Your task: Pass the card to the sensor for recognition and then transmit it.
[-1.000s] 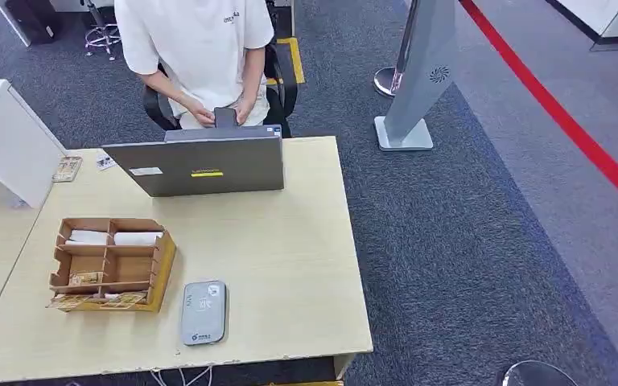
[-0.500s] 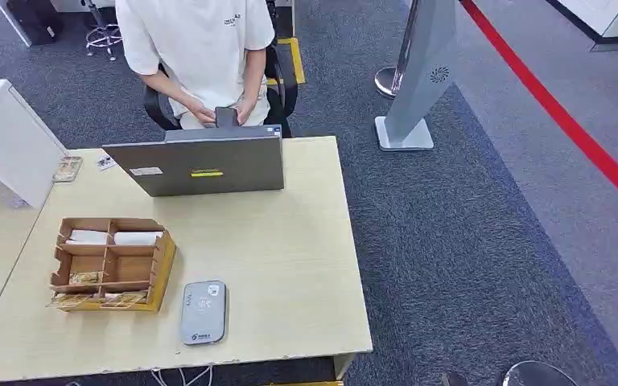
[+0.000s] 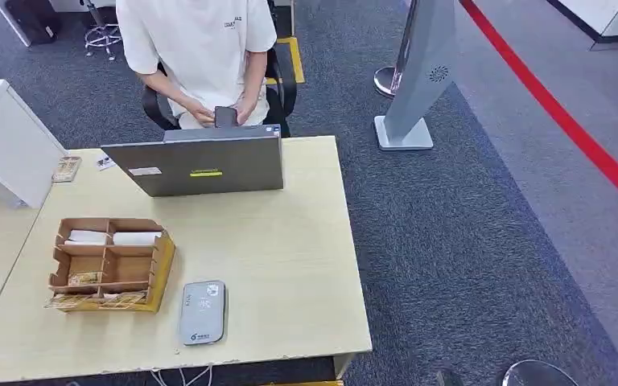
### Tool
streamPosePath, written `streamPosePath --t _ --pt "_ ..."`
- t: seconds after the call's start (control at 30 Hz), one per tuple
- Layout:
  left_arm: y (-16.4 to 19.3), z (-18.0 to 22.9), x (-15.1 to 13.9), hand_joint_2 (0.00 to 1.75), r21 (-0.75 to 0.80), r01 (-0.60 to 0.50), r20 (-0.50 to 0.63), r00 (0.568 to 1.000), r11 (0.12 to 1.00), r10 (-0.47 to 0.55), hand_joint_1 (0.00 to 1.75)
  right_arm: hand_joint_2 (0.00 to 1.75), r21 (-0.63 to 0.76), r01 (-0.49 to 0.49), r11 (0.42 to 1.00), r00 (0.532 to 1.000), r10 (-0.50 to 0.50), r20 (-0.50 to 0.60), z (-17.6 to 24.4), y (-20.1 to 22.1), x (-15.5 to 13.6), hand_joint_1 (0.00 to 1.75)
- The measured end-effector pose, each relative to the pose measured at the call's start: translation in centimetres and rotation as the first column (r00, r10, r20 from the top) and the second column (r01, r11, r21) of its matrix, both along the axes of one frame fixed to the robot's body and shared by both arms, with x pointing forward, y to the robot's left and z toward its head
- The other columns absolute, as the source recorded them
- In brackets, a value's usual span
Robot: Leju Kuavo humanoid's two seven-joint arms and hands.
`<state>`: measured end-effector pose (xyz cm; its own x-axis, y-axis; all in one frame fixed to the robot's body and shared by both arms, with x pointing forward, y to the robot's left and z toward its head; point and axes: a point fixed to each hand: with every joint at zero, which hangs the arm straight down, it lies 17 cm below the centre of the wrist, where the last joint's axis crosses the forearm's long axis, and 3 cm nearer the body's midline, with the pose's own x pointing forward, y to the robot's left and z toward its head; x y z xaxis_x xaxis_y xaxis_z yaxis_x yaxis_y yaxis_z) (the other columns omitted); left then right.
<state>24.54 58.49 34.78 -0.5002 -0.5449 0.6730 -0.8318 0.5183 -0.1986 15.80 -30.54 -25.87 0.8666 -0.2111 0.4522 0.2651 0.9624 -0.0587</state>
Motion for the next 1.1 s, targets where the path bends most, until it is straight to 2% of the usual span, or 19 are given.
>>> streamPosePath --t 0.43,0.77,0.9,1.1 --pt "0.2 2.3 6.4 1.75 0.231 -0.102 -0.225 0.962 0.968 0.155 0.0 1.75 0.012 -0.024 1.0 1.0 0.024 0.002 0.1 0.5 0.4 0.0" --pt "-0.8 2.6 13.0 1.75 0.413 -0.093 -0.409 0.87 0.906 0.276 0.0 1.75 0.016 -0.025 1.0 1.0 0.025 -0.005 0.0 0.6 0.2 0.0" --pt "-1.1 2.8 14.2 1.75 0.451 -0.083 -0.438 0.847 0.889 0.301 0.0 1.75 0.017 -0.027 0.999 1.0 0.027 -0.01 -0.1 0.6 0.0 0.0" --pt "-1.9 2.7 18.0 1.75 0.548 -0.041 -0.513 0.773 0.836 0.374 0.0 1.75 0.019 -0.028 0.999 1.0 0.028 -0.015 -0.1 0.7 -0.1 0.0"
